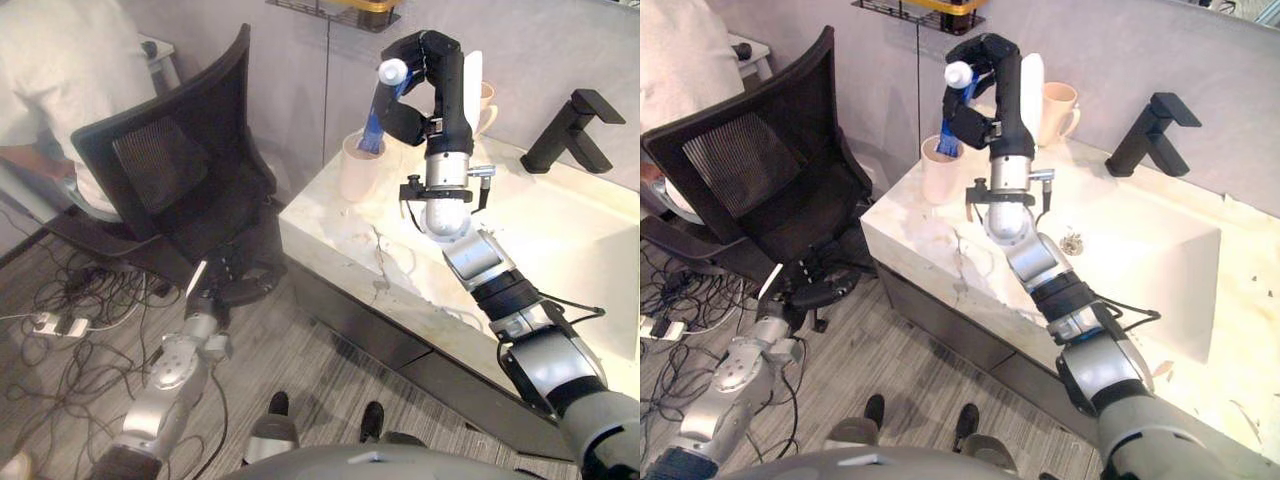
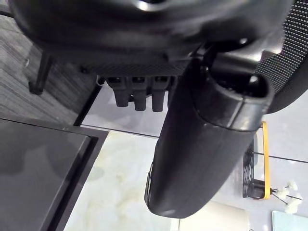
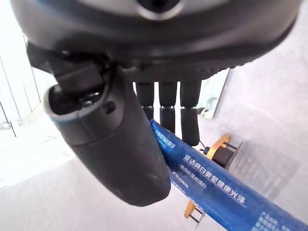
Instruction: Organize the bathroom.
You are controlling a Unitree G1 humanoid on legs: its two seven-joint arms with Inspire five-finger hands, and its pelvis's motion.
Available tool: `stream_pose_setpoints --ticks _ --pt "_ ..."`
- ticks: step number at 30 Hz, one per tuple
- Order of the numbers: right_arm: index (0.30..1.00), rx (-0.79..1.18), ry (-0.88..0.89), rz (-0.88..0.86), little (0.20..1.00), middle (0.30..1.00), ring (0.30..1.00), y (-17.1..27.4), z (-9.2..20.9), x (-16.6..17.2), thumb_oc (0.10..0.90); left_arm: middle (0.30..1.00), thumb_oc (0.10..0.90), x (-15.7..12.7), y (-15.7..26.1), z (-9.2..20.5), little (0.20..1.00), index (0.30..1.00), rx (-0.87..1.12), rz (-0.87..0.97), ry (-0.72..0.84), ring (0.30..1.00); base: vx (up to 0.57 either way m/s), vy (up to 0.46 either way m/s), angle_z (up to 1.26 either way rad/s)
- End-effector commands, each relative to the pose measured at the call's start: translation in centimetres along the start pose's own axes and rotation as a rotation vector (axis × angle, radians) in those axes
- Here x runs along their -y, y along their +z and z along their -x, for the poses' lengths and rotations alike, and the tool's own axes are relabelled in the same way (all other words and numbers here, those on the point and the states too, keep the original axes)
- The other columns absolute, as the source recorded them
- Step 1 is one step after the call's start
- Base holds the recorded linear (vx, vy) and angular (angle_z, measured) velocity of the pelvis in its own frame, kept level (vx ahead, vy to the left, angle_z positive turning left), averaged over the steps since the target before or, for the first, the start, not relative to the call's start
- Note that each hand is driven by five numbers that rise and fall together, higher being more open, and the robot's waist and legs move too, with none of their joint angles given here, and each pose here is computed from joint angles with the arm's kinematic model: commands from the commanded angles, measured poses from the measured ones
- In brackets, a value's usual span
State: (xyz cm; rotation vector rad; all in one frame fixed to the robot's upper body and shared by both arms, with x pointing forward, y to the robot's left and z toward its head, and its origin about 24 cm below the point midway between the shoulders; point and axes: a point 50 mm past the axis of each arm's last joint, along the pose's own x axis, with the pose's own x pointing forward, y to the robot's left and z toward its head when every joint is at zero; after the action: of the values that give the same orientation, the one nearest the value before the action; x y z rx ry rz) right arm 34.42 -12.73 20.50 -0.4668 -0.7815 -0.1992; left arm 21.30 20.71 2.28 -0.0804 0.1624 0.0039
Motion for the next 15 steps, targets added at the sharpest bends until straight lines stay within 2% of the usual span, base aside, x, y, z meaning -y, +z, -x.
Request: stream_pose_setpoints --ticks 1,5,6,7,8,15 --pt "0.300 0.281 -0.129 -0.061 0.300 0.300 0.300 4.7 -3.5 2.3 0.400 0.900 0.800 0.4 3.2 -0.3 0.900 0.900 0.179 -0.008 -0.052 0.900 0.00 0.000 0.00" --pt "0.300 0.259 -0.096 -0.068 0.300 0.300 0.300 4.2 -2.9 2.0 0.400 0.900 0.800 0.2 3.2 -0.3 0.900 0.900 0.178 -0.005 -0.047 0.900 0.00 0.000 0.00" --pt "0.364 0.249 -0.087 -0.076 0.364 0.364 0.364 4.1 -2.7 1.9 0.442 0.900 0.800 0.2 3.2 -0.3 0.900 0.900 0.178 -0.003 -0.047 0.900 0.00 0.000 0.00" --pt "0.556 0.233 -0.068 -0.086 0.556 0.556 0.556 3.9 -2.5 1.8 0.571 0.900 0.800 0.2 3.2 -0.3 0.900 0.900 0.180 -0.002 -0.046 0.900 -0.01 0.036 0.00" --pt "0.900 0.201 -0.040 -0.118 0.900 0.900 0.900 3.6 -2.2 1.6 0.800 0.900 0.800 0.1 3.3 -0.3 0.900 0.900 0.182 0.000 -0.047 0.900 -0.02 0.040 0.00" --pt "0.900 0.091 0.023 -0.134 0.900 0.900 0.900 2.2 -0.9 0.7 0.800 0.900 0.800 0.1 3.4 -0.3 0.900 0.900 0.184 0.005 -0.047 0.900 -0.02 0.025 -0.01"
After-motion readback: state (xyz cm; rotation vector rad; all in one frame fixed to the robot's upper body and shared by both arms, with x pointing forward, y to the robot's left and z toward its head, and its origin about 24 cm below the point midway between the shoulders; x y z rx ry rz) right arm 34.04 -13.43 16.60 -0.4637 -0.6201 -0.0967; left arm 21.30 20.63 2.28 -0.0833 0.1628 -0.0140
